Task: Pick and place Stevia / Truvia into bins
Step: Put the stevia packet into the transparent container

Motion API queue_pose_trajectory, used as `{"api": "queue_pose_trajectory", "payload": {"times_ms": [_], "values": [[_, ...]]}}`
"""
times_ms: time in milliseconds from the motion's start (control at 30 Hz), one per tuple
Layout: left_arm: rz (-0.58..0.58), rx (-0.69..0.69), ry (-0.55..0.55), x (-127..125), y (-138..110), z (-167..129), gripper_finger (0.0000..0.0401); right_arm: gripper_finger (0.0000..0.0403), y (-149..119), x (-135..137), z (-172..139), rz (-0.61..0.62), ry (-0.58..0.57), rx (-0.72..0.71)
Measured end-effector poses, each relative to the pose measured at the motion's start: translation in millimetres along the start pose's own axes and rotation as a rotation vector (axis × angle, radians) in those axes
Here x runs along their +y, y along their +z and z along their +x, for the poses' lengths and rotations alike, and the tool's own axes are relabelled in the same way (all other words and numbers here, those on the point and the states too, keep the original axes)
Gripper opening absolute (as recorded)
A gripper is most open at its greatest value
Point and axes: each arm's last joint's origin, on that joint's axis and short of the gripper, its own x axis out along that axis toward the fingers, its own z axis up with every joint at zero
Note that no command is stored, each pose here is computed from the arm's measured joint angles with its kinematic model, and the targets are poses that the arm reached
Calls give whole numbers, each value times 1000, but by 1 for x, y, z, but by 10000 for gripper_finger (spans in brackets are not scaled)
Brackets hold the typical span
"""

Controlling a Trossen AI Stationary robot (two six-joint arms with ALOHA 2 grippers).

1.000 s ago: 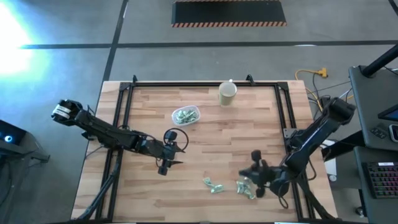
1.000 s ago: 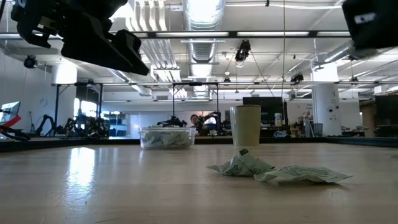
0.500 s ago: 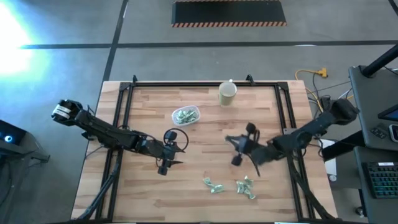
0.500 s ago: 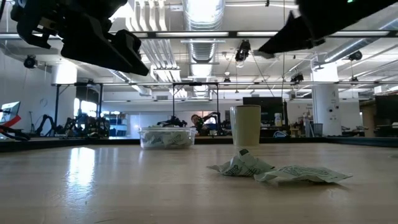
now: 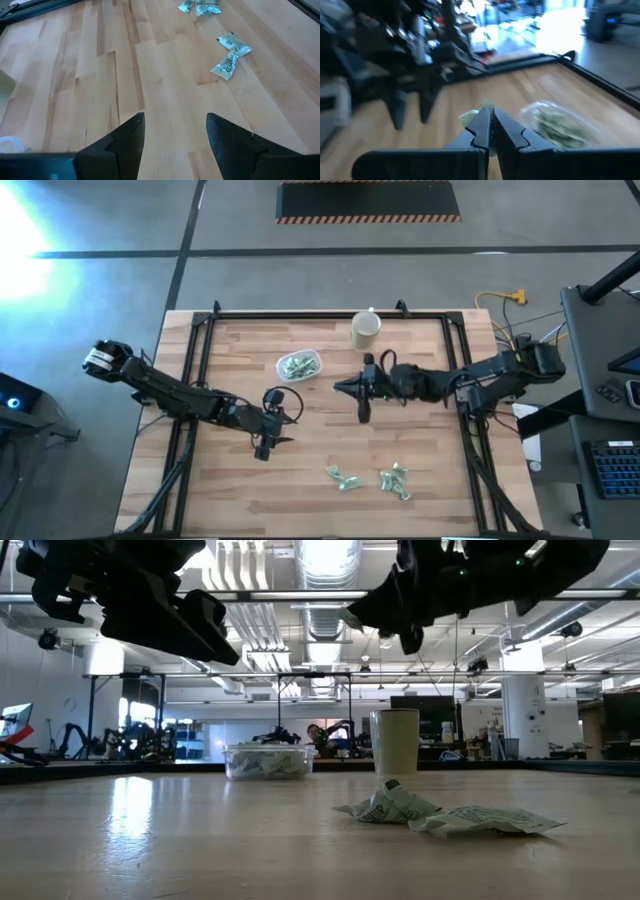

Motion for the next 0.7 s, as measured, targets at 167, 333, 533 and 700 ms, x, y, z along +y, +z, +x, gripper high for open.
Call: {"api": "queue_pose_trajectory", "payload": {"times_ms": [167, 333, 533, 700], "values": [[0, 0, 0, 0, 0, 0, 195, 9, 2, -16, 9, 30, 27, -59], [0, -1, 0, 0, 0, 0, 195, 9, -3, -28, 28, -7, -41, -36], [19, 4, 0, 0, 0, 0, 195, 9, -16, -34, 72, -115, -90, 19], [24, 14, -1, 0, -1, 0, 195, 9, -13, -36, 110, -197, -102, 45]]}}
